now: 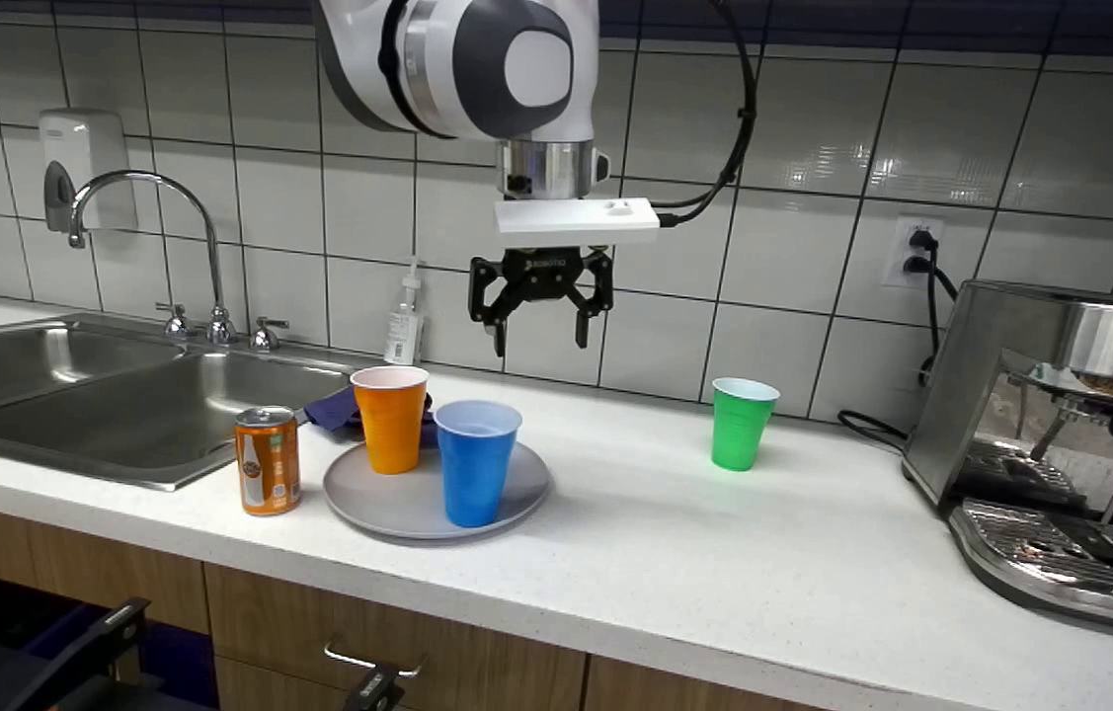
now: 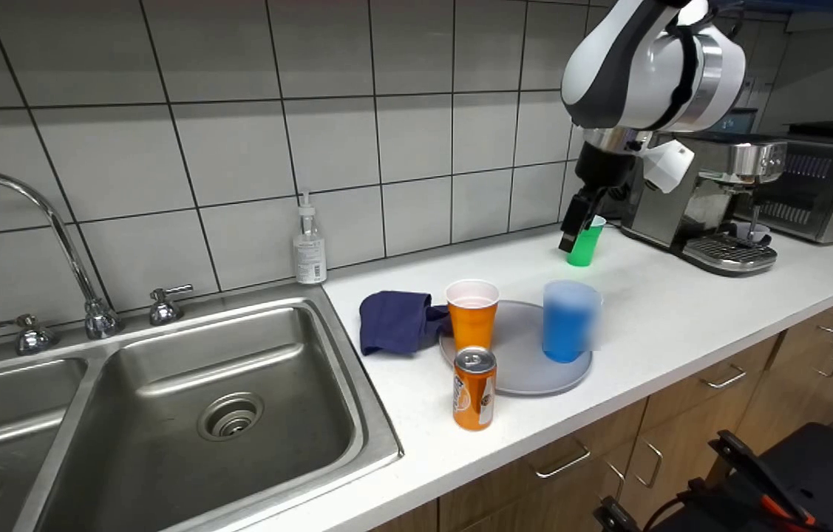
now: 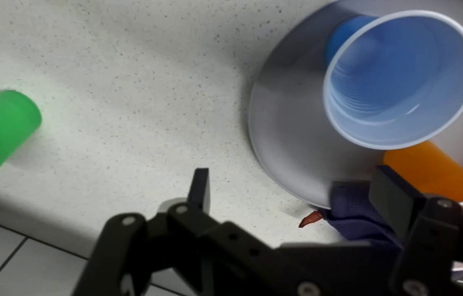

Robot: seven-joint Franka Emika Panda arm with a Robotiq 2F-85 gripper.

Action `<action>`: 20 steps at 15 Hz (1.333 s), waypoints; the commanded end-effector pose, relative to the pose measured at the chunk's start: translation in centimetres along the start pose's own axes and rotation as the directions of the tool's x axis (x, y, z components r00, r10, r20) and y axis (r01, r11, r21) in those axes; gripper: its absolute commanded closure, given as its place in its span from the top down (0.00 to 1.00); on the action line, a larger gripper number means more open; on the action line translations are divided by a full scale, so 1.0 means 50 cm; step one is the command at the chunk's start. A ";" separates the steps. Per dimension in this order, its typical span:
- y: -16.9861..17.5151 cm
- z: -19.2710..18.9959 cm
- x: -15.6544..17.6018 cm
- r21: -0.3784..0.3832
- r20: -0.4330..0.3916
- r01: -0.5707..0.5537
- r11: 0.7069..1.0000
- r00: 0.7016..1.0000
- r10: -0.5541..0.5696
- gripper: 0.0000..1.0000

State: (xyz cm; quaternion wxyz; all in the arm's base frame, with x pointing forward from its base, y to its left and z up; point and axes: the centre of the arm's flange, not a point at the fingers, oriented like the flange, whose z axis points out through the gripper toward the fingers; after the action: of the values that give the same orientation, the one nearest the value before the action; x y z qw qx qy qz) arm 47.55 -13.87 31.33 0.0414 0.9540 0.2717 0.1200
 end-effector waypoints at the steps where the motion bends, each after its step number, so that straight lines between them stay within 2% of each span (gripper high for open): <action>1: 0.072 0.010 0.024 -0.002 0.025 -0.087 0.996 0.996 0.087 1.00; 8: 0.183 0.050 0.042 -0.035 0.045 -0.235 0.971 0.971 0.236 1.00; 10: 0.209 0.057 0.038 -0.020 0.043 -0.258 0.966 0.965 0.259 1.00; 11: 0.165 0.051 0.020 -0.038 0.033 -0.225 0.974 0.973 0.226 1.00; 14: 0.189 0.061 0.019 -0.038 0.042 -0.237 0.971 0.970 0.238 1.00; 20: 0.188 0.062 0.025 -0.036 0.041 -0.234 0.972 0.971 0.236 1.00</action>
State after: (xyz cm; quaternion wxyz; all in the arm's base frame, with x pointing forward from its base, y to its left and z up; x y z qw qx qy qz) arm 54.15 -21.20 29.94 0.0478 0.9812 0.1540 0.1065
